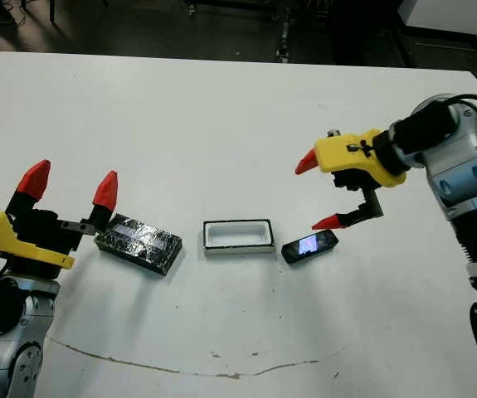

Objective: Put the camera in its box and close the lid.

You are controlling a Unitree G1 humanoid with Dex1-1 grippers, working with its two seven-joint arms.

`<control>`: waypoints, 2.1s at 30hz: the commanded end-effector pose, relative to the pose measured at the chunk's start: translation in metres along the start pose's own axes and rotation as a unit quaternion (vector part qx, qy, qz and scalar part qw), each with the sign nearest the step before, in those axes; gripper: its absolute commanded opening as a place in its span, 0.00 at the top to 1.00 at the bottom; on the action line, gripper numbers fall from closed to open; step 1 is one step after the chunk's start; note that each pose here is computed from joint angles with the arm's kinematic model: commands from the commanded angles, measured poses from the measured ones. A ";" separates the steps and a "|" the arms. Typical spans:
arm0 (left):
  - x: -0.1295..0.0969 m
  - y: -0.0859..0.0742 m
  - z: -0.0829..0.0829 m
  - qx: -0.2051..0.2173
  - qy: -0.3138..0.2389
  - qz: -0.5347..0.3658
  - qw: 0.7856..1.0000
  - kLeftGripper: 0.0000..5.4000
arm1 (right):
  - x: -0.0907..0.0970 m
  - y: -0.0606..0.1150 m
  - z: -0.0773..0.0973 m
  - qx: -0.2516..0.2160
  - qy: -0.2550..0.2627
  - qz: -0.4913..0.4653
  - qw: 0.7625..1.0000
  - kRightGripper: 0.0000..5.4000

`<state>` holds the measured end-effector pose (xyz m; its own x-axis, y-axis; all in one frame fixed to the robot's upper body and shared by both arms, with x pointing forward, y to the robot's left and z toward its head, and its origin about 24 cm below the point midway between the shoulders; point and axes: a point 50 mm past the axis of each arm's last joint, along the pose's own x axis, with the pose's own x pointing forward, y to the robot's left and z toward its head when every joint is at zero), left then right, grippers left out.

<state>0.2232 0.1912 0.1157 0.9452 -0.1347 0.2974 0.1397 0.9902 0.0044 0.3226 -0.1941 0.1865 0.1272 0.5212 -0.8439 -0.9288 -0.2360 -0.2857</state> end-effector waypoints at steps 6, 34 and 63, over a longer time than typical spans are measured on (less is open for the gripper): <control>-0.002 0.002 -0.003 0.007 0.009 0.007 1.000 0.00 | 0.014 0.004 -0.006 0.003 0.011 0.051 0.999 0.00; -0.004 -0.001 -0.005 -0.008 0.015 0.001 1.000 0.00 | 0.046 0.025 -0.022 0.018 0.002 0.108 0.994 0.00; -0.001 -0.001 -0.003 -0.001 0.008 -0.001 1.000 0.00 | 0.063 0.035 -0.033 0.061 -0.018 0.072 0.995 0.29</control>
<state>0.2228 0.1889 0.1136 0.9469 -0.1388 0.2902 0.1481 0.9889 -0.0105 0.3118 -0.1957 0.1162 -0.0328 0.5115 -0.8586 -0.9657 -0.2377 -0.1047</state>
